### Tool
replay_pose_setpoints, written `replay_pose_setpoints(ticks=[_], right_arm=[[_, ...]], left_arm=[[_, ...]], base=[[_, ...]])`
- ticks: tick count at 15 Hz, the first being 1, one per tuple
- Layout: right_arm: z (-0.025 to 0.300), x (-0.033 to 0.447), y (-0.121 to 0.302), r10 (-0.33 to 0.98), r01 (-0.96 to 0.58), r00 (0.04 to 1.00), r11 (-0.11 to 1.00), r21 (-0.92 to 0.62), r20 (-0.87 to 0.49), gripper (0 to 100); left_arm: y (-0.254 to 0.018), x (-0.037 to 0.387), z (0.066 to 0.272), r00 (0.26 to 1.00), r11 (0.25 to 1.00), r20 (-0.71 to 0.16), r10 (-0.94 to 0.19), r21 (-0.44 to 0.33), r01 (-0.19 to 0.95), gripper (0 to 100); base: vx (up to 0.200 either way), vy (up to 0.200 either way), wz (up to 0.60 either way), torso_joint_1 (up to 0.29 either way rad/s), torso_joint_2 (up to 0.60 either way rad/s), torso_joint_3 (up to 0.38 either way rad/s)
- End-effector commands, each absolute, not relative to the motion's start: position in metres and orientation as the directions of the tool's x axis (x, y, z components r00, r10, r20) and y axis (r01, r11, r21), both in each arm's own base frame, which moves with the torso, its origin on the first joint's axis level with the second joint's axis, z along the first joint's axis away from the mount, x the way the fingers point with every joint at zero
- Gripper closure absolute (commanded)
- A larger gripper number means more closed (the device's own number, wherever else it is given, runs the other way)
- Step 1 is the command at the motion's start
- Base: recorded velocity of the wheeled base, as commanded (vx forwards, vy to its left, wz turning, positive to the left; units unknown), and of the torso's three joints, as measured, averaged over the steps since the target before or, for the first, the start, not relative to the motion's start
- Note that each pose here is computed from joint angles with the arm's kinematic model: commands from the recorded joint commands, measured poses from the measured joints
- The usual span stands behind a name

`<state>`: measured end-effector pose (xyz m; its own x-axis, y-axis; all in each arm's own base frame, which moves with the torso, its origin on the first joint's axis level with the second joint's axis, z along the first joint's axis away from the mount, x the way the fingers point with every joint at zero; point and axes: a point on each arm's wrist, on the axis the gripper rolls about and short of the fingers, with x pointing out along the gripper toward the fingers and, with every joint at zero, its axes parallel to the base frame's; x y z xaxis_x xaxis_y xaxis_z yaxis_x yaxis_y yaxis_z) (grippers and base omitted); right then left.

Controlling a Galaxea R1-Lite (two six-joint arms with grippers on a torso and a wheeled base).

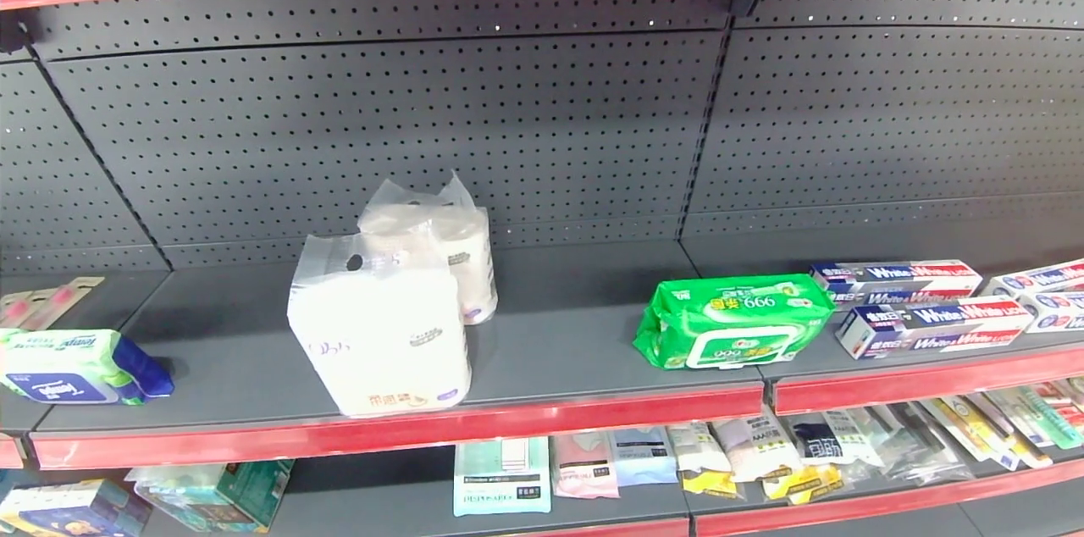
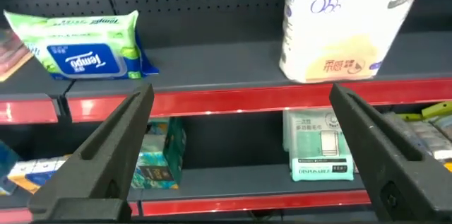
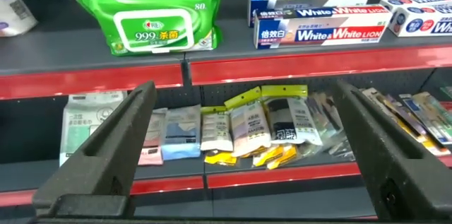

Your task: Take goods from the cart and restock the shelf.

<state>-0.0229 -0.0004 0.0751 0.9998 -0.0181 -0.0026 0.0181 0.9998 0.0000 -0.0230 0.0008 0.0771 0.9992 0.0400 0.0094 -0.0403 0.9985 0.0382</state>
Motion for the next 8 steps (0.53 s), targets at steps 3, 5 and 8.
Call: replay_pose_setpoints(ticks=[3,5,8], right_arm=[[0.075,-0.023,0.000,-0.018,0.018,1.000,1.000,0.000,-0.003,0],[0.075,-0.023,0.000,-0.018,0.018,1.000,1.000,0.000,-0.005,0],[0.075,-0.023,0.000,-0.018,0.018,1.000,1.000,0.000,-0.005,0]], left_arm=[[0.001,-0.020,0.184,0.995,0.998,0.098,0.022,-0.056,-0.016,0],[0.001,-0.005,0.174,0.998,0.998,-0.052,0.043,-0.049,-0.046,0],[0.003,0.032,0.173,0.958,0.992,-0.263,0.117,-0.022,-0.127,0]], base=[[0.000,0.000,0.00,0.000,0.00,0.000],[0.000,0.000,0.00,0.000,0.00,0.000],[0.000,0.000,0.00,0.000,0.00,0.000]])
